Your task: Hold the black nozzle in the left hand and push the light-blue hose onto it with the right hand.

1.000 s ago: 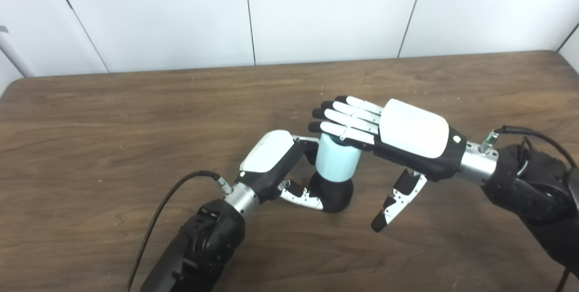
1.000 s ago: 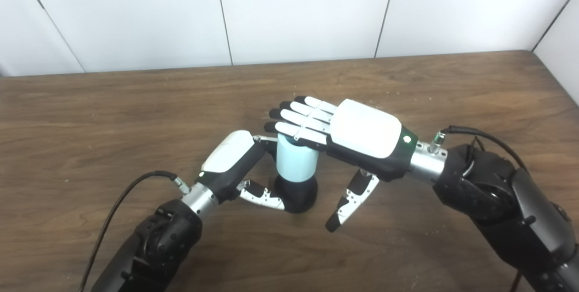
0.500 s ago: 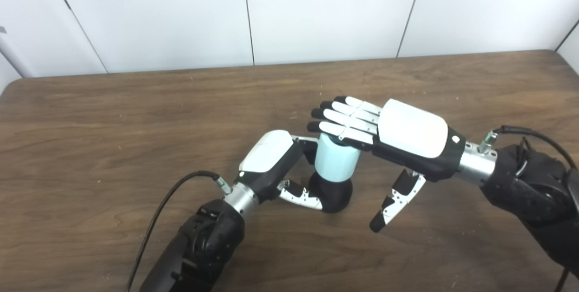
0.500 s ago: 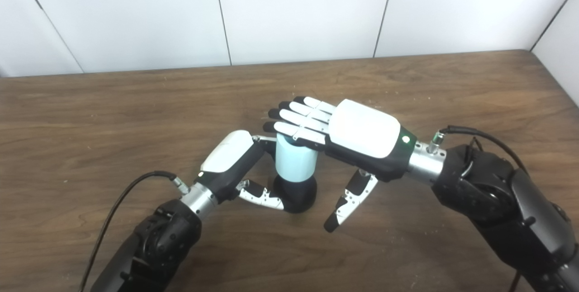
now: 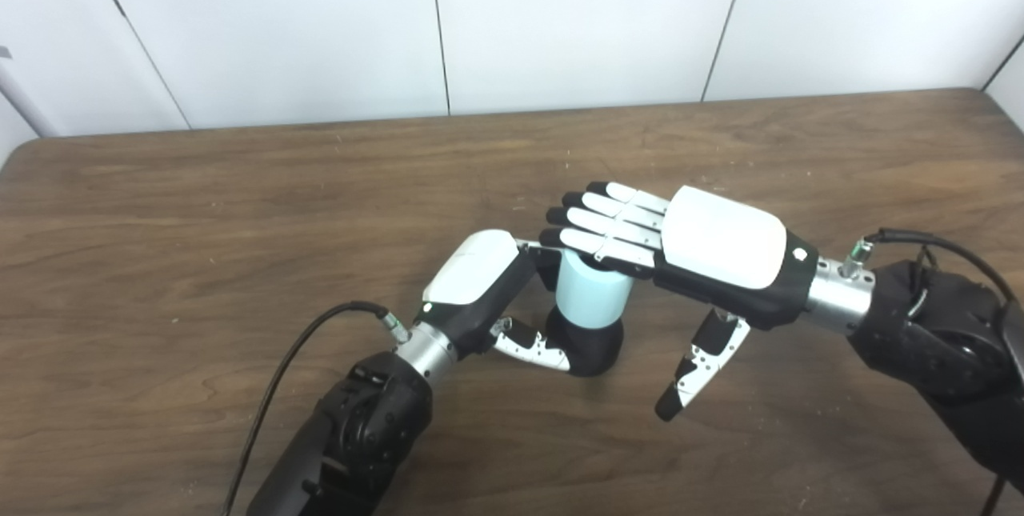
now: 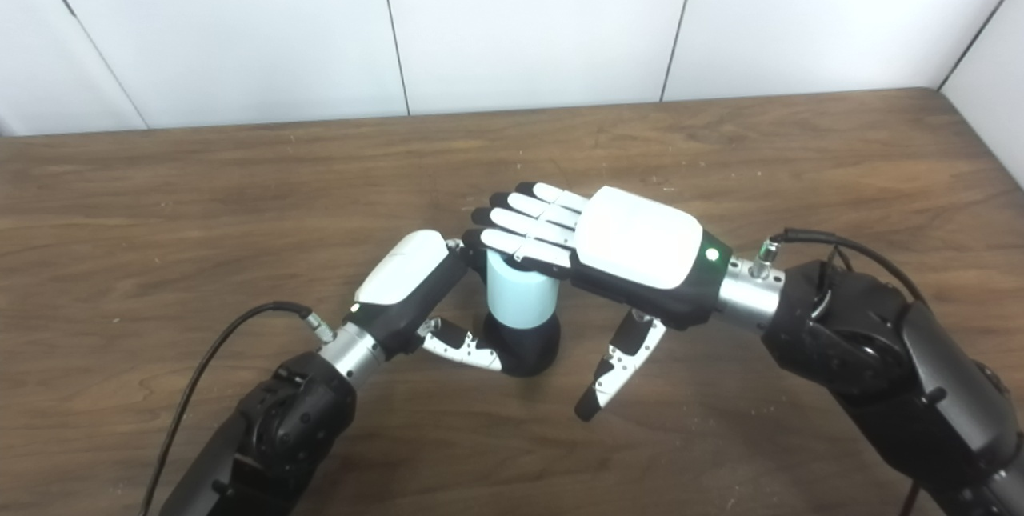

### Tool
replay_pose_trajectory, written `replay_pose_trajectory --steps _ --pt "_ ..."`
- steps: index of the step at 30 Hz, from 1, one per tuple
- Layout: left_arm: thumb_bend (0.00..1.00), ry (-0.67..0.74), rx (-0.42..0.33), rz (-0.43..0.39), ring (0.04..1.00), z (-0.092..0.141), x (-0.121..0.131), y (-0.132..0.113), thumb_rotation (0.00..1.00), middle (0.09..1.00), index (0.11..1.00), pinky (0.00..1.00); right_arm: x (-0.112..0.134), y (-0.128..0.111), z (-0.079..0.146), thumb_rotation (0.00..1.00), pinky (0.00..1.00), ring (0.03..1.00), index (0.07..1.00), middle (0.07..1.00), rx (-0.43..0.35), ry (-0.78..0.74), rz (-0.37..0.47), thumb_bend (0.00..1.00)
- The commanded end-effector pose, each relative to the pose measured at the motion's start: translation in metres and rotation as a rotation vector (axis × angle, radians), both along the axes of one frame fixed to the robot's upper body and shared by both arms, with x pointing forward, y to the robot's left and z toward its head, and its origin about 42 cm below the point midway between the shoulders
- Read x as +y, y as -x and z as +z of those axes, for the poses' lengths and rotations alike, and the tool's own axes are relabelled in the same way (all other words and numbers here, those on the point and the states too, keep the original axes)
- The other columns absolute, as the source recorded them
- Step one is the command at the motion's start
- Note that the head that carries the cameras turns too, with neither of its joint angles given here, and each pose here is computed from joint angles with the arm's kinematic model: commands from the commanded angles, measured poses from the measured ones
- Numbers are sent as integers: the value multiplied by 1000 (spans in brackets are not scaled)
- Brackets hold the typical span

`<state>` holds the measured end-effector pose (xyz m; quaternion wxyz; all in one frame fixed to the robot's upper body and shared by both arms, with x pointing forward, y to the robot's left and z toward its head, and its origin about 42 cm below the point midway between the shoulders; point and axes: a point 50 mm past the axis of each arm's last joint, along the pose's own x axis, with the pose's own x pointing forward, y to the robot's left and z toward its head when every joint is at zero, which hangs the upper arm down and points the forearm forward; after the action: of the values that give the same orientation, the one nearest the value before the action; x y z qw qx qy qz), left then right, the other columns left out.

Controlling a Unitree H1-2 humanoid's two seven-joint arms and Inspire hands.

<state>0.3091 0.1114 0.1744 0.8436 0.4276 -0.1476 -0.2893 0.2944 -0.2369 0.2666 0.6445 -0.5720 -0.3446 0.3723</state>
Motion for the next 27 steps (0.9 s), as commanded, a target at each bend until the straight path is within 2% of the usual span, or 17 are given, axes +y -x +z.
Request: replay_pose_trajectory --steps 1,7,10,12,16,20,24,27 --pt "524 -112 107 2 586 -25 7 6 0 505 468 783 1 7 -17 534 1000 1000 1000 1000 60 135 50 818" --pt "523 -111 109 3 586 -26 6 6 0 512 462 783 0 7 -15 535 1000 1000 1000 1000 47 129 49 818" --pt "523 -111 108 2 586 -26 6 7 0 513 462 783 -3 5 -8 541 1000 1000 1000 1000 8 94 36 818" --pt "523 -111 108 2 586 -26 7 6 0 511 463 783 -5 6 -2 559 1000 1000 1000 1000 -43 43 18 811" --pt "523 -113 107 1 586 -27 7 6 0 507 466 783 -7 6 -1 614 965 963 989 1000 -221 -174 -43 787" --pt "524 -114 108 0 587 -27 6 6 0 505 468 783 -5 5 -1 623 913 946 998 1000 -307 -260 -58 774" --pt "524 -114 110 -2 587 -26 5 6 0 503 470 784 -6 6 0 615 923 952 1000 1000 -333 -299 -65 784" --pt "524 -115 111 -3 587 -26 6 7 0 503 470 784 -8 7 -1 614 977 971 1000 1000 -311 -339 -87 796"
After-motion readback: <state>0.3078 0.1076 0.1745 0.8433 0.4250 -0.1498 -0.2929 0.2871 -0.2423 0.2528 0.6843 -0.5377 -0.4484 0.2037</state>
